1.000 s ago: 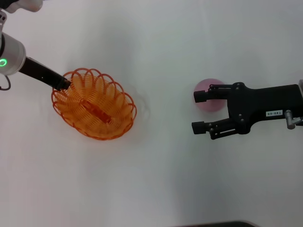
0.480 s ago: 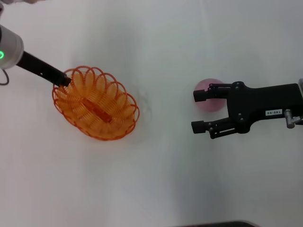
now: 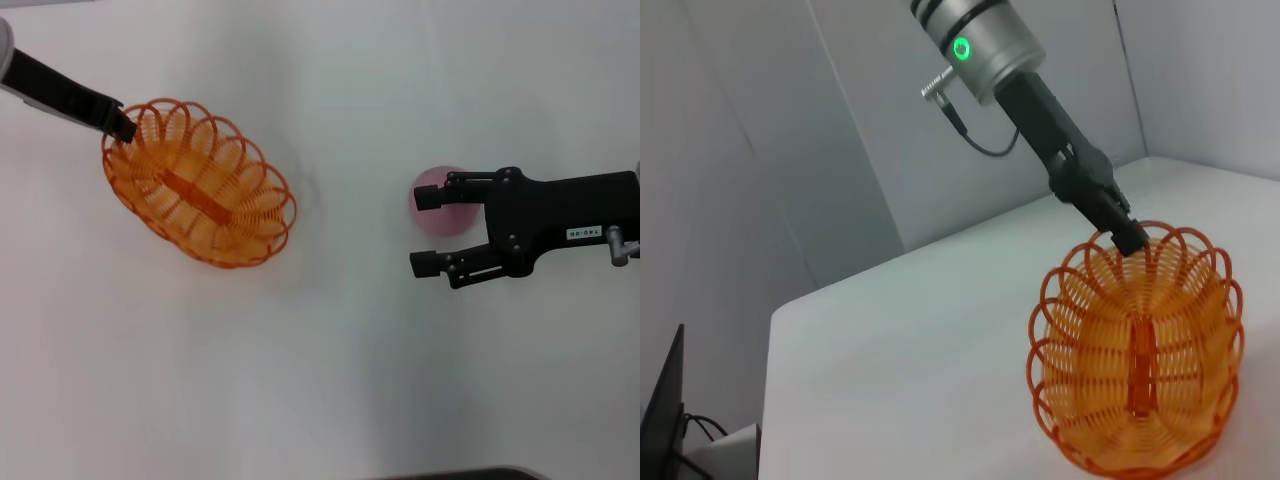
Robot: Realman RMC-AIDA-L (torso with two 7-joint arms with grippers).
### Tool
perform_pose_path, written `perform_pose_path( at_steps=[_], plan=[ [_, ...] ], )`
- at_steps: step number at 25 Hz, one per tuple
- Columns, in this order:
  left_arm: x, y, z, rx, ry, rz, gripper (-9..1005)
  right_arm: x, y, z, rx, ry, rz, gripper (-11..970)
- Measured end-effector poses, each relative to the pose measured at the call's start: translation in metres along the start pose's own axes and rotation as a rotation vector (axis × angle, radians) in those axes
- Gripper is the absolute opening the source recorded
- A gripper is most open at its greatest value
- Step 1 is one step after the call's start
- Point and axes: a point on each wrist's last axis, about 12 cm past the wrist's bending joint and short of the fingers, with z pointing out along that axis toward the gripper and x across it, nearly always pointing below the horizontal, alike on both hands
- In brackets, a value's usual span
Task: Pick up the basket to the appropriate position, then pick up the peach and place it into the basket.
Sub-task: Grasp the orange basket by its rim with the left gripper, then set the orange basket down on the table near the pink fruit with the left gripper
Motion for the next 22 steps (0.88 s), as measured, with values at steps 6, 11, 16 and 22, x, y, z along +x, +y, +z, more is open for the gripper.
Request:
perform_pose_path(
  at_steps=[6,11,16,22],
  plan=[
    [-0.002,-0.001,-0.003,-0.002,-0.01,-0.055,52,-0.001,0.0,0.0,0.0,0.002,-0.013,941],
    [0.002,0.0,0.001,0.0,-0.021,-0.121,49,-0.002,-0.001,0.0,0.001,0.004,-0.02,941],
    [0.011,0.006,0.001,0.018,-0.05,-0.266,48,-0.002,-0.002,-0.002,0.008,0.002,-0.028,940],
    [0.026,0.016,-0.001,0.051,-0.083,-0.461,48,-0.005,-0.003,-0.001,0.009,-0.003,-0.038,940]
  ],
)
